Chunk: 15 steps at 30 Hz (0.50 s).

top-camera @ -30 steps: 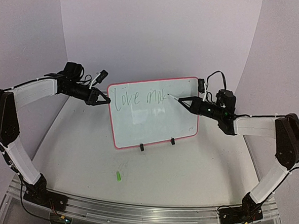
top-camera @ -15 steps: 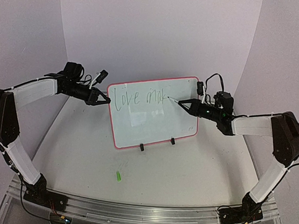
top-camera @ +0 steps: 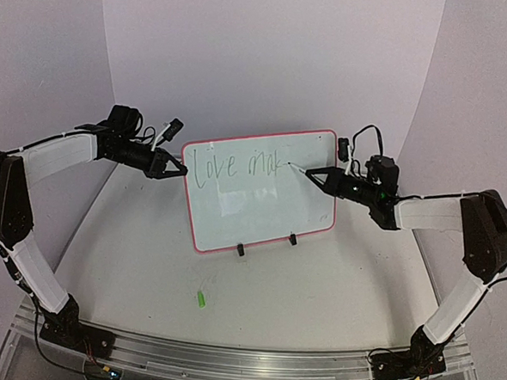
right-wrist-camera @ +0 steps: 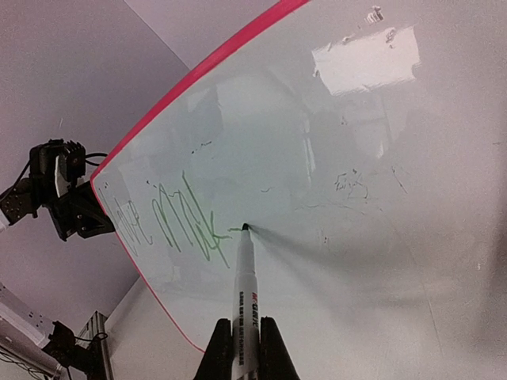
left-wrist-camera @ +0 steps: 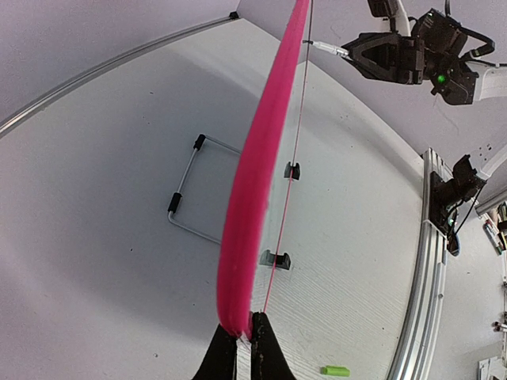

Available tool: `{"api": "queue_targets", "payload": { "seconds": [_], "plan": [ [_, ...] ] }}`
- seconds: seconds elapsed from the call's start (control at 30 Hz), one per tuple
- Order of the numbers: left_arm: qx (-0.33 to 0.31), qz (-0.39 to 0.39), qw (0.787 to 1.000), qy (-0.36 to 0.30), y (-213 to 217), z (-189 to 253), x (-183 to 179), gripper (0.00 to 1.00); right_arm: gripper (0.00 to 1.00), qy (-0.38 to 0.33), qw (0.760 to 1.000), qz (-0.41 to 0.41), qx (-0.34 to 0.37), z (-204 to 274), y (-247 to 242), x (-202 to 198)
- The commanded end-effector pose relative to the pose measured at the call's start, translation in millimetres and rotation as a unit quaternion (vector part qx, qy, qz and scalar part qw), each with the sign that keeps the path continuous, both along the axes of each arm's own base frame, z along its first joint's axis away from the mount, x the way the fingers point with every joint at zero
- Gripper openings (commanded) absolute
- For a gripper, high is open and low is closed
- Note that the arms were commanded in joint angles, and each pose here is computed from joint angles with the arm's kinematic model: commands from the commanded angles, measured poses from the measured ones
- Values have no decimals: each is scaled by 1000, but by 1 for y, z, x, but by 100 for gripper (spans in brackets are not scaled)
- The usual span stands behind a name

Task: Write a sentence on the whiteboard

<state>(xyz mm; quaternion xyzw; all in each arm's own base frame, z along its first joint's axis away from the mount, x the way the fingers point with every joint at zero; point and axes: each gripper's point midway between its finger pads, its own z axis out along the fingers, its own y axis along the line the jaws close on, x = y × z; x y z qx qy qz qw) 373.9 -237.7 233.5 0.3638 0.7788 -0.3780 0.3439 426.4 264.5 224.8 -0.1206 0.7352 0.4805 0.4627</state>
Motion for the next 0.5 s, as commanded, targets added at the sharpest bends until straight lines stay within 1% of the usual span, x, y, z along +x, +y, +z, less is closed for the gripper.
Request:
{"api": "queue_targets", "payload": {
  "seconds": [0.0, 0.2, 0.47],
  "plan": [
    [29, -8, 1000, 0, -5, -8, -6, 0, 0, -43, 999, 0, 24, 33, 1, 11],
    [29, -8, 1000, -1, -5, -7, -6, 0, 0, -34, 999, 10, 25, 27, 5, 14],
    [29, -8, 1000, 0, -5, -8, -6, 0, 0, -12, 1000, 18, 16, 7, 7, 11]
  ]
}}
